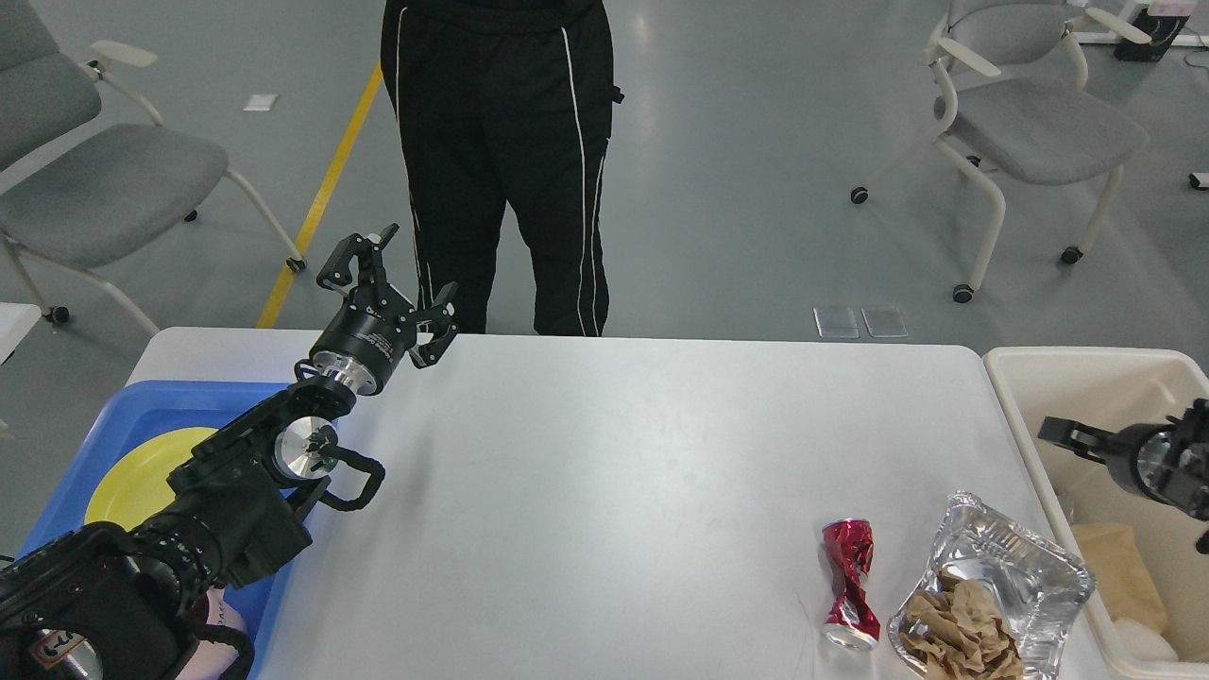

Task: Tidy desktop
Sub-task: 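Move the right gripper over the foil snack bag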

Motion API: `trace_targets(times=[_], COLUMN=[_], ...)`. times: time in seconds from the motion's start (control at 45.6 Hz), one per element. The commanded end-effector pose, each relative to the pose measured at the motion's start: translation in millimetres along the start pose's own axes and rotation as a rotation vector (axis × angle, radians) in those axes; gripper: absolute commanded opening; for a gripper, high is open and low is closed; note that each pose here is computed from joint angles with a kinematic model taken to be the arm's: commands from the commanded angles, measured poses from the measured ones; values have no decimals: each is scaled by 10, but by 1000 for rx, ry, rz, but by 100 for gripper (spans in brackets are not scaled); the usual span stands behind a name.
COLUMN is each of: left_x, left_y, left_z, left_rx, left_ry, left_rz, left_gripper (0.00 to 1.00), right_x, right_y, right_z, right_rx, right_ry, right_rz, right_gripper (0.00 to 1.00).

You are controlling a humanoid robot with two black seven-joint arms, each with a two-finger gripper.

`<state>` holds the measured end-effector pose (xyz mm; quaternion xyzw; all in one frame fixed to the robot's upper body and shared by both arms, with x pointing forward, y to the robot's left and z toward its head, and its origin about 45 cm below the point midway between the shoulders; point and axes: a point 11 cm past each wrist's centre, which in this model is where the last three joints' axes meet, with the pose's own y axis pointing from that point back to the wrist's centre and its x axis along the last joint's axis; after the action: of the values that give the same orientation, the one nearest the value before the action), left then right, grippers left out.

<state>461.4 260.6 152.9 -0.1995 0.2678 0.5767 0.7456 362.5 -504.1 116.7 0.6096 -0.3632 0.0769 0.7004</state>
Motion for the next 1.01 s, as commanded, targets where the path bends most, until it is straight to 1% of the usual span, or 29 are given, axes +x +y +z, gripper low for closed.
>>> trace_targets(times=[0.0,0.153,0.285,0.372,0.416,0.57,0.679,0.745,0.811,0.876,0.986], left_x=[1,1,1,1,1,1,1,1,1,1,1], left_y=[0,0,0,0,0,0,0,0,0,0,0], left_z=[1,1,1,1,2,2,2,2,2,2,2], left_rx=[0,0,0,0,-1,-1,-1,-1,-1,-1,-1], left_ry=[-1,-1,-1,-1,0,0,0,0,0,0,0], left_rz=[0,0,0,0,0,0,0,0,0,0,0], left_gripper=[96,96,96,96,96,96,96,96,96,96,96], right_x=[244,459,536,570,606,700,687,683,660,524,398], right_y=[106,334,674,917,1127,1649,1979,2006,1925,1694,1256], right_z=[-551,-1230,-1712,-1927,-2061,-2271,-2409,-2407,-2348,-2163,-1716], right_rx=[81,159,214,247,266,291,305,302,289,254,166], right_ry=[49,147,207,231,253,306,350,354,351,326,269], right_rz=[-57,-153,-293,-360,-399,-477,-540,-547,-543,-563,-554], right_gripper=[100,100,100,100,100,100,100,100,100,100,100])
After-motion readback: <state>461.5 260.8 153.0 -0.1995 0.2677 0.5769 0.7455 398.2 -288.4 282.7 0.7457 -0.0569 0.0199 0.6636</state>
